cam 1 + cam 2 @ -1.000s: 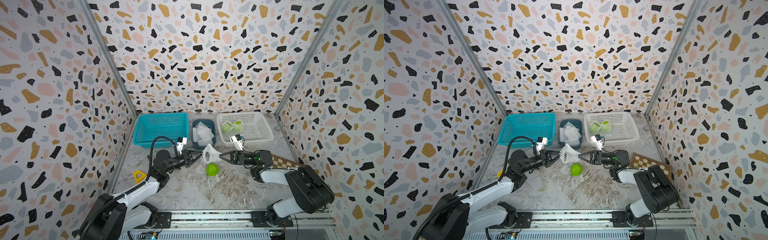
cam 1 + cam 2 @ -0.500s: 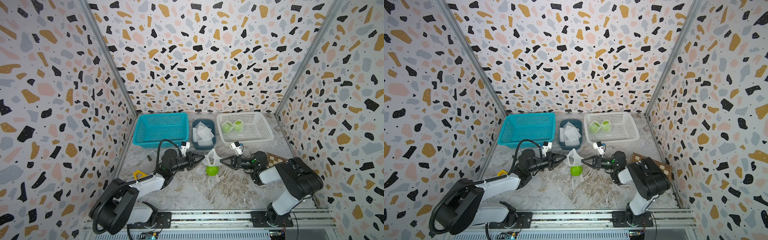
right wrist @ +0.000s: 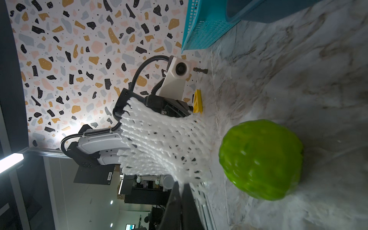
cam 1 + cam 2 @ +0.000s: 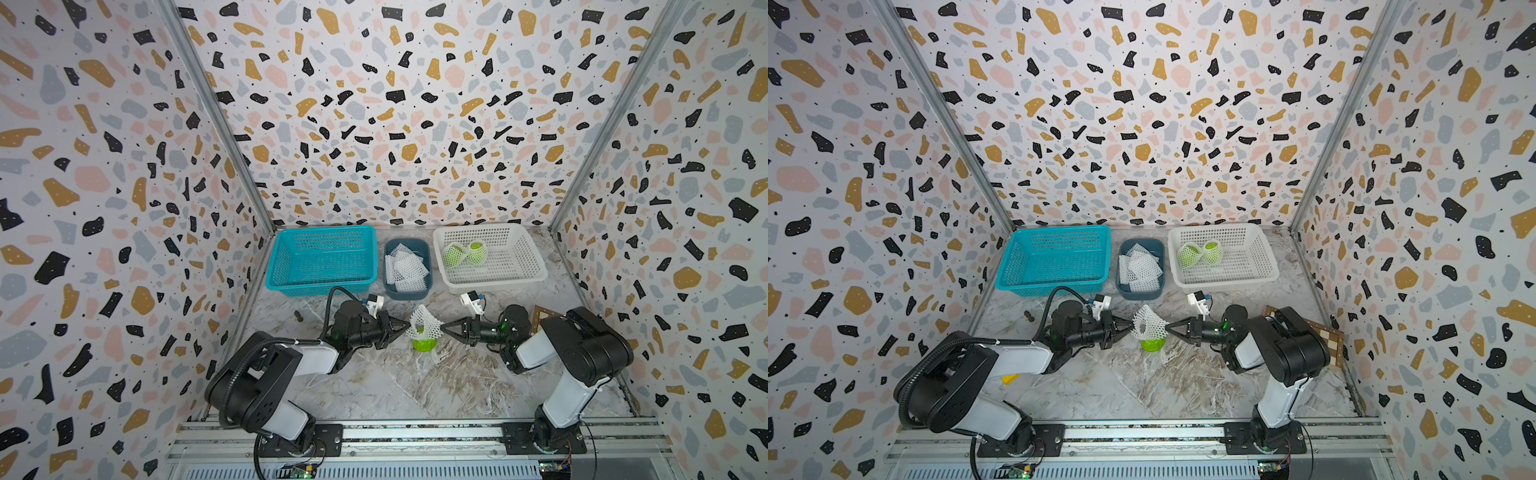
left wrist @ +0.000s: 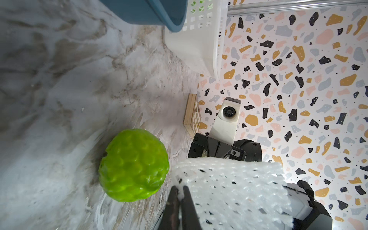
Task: Sleeve custard apples in foam nets
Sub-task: Open the foam net, then put on the foam net on the custard apple.
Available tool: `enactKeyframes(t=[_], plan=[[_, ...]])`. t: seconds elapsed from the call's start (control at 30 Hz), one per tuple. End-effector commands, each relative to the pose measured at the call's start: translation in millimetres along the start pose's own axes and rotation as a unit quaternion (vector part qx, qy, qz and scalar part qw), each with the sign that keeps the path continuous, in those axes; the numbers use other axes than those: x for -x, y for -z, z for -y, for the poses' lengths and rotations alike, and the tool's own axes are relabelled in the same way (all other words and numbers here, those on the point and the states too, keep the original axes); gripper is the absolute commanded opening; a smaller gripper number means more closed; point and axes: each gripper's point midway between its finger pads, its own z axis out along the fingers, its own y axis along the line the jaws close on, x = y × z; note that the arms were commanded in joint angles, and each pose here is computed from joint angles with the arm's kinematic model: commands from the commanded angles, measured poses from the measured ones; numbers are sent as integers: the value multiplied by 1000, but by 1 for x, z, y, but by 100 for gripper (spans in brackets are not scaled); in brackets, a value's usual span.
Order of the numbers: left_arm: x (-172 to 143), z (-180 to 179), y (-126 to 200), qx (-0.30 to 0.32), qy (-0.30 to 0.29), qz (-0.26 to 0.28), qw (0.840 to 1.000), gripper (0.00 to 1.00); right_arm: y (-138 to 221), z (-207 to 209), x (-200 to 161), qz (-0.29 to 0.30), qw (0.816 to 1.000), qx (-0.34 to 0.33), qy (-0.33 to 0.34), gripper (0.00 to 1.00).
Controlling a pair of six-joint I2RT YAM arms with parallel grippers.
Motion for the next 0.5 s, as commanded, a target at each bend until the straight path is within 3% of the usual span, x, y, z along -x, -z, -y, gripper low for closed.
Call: enactKeyframes(t=[0.0, 0.47], plan=[[-2, 7, -3, -15, -7, -9, 1000, 0, 1, 12, -3, -2, 1000, -14, -7, 0], [-5, -10, -14, 6, 8, -27, 1000, 0, 2, 28, -8, -4, 999, -27, -25, 0]])
